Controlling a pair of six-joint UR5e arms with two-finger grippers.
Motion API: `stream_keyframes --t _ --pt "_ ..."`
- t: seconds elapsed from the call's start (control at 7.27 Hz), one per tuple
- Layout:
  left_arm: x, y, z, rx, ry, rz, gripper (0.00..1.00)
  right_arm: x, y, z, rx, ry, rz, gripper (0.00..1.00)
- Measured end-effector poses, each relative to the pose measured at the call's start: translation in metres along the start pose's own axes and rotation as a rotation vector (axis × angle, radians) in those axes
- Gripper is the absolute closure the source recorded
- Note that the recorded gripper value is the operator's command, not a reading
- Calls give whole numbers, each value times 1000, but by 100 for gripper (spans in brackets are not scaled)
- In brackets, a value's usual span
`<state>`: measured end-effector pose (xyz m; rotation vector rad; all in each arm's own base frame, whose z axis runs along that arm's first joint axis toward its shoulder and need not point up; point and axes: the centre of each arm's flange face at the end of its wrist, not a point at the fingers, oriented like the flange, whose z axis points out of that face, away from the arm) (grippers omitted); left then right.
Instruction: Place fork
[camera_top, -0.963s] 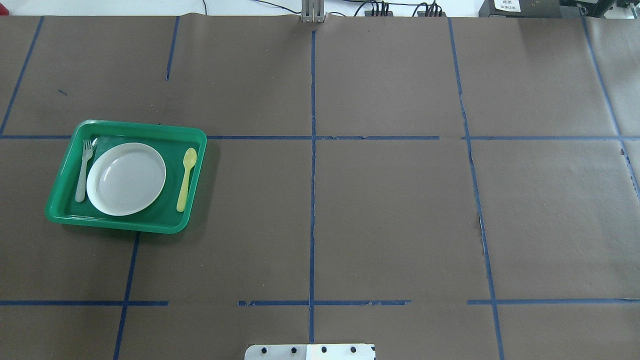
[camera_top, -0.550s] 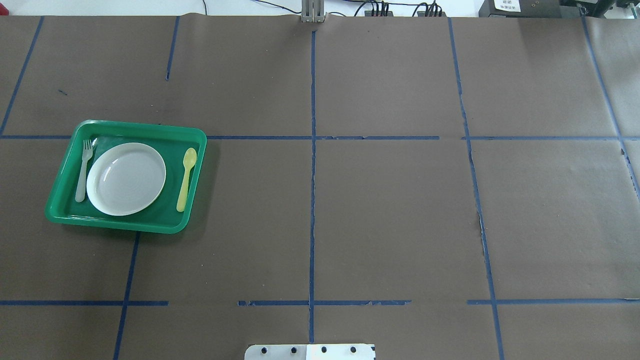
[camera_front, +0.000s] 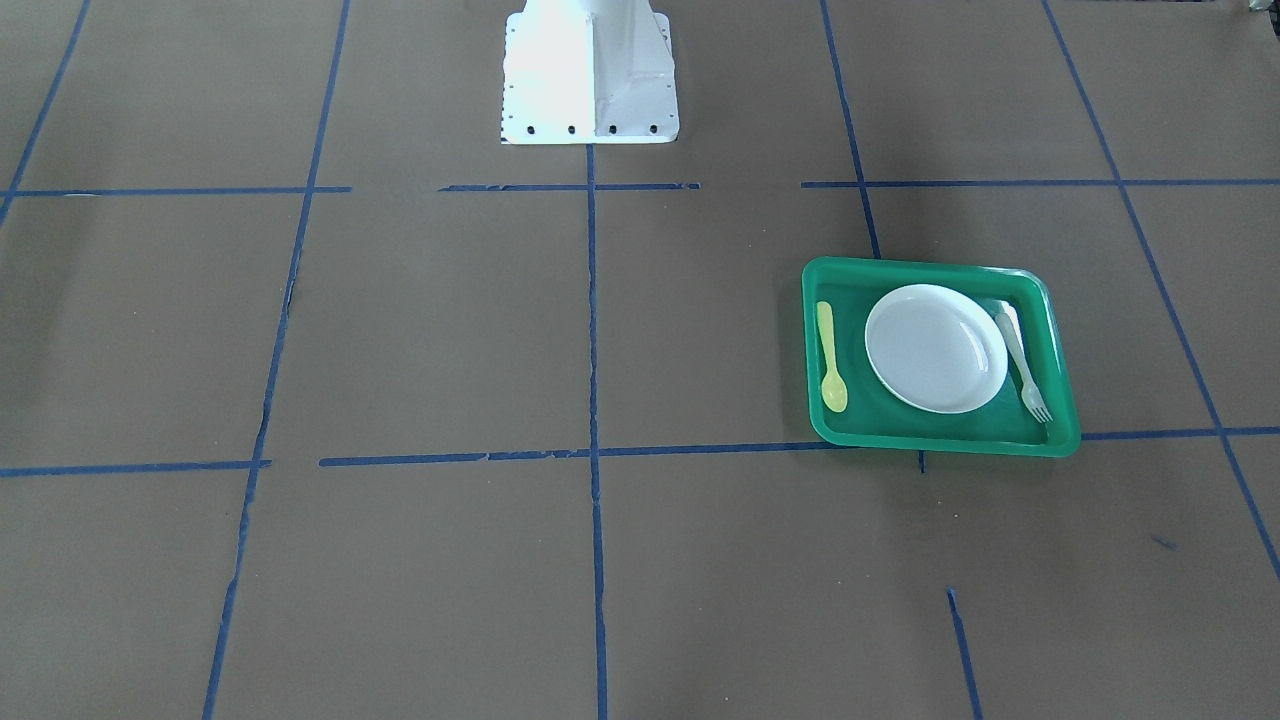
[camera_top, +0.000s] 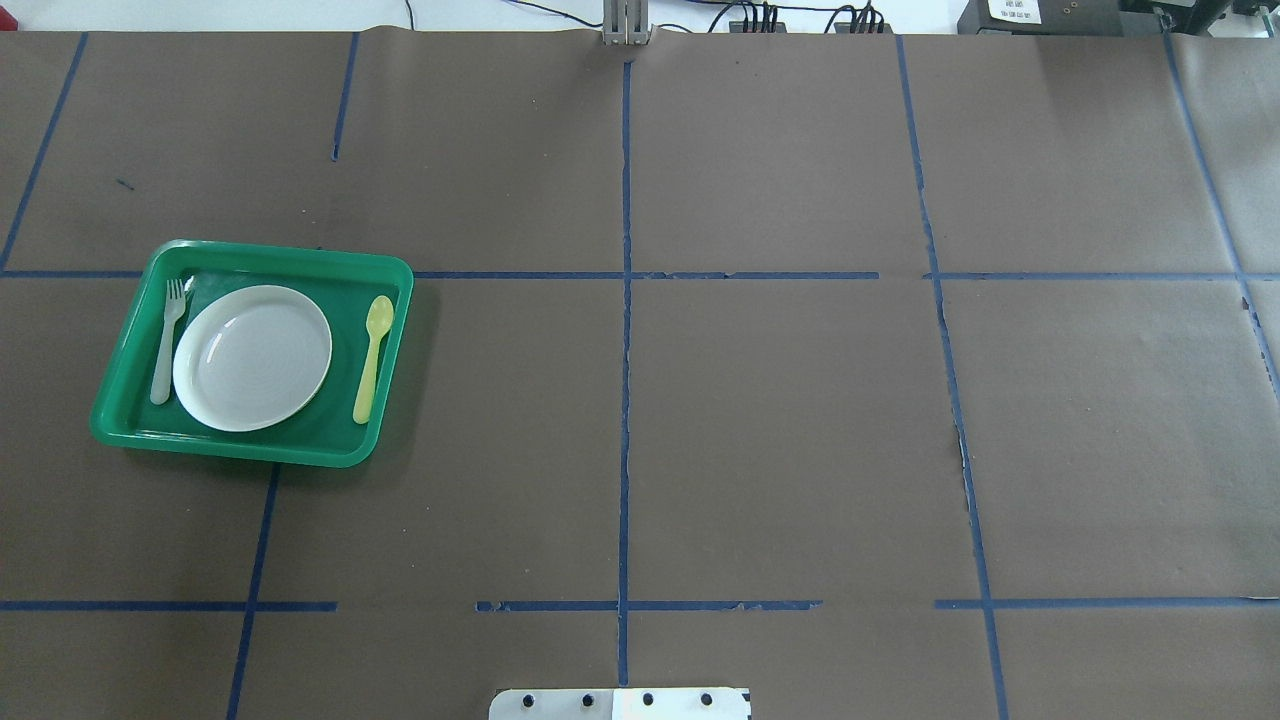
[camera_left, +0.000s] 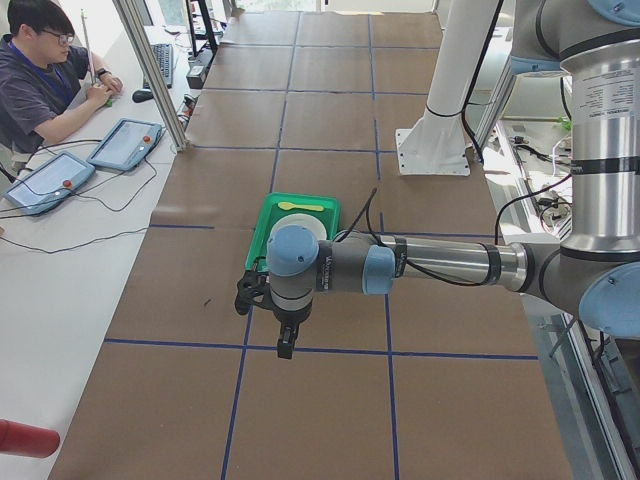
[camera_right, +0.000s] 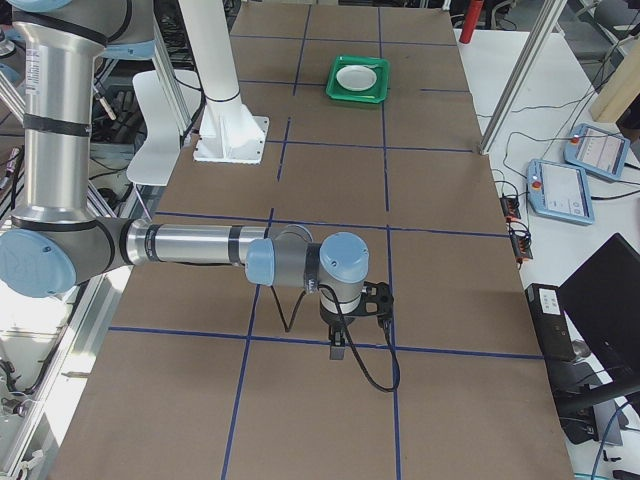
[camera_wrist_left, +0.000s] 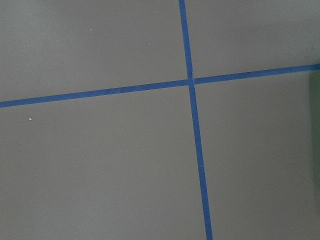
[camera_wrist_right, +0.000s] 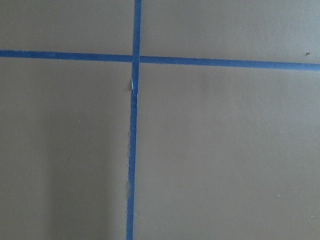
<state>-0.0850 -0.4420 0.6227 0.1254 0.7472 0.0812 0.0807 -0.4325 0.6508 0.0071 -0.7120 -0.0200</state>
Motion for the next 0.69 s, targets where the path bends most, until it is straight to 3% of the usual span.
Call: stream_keyframes --t 0.69 --pt "2 -3 -3 6 0 4 0 0 0 0 0 0 0 0"
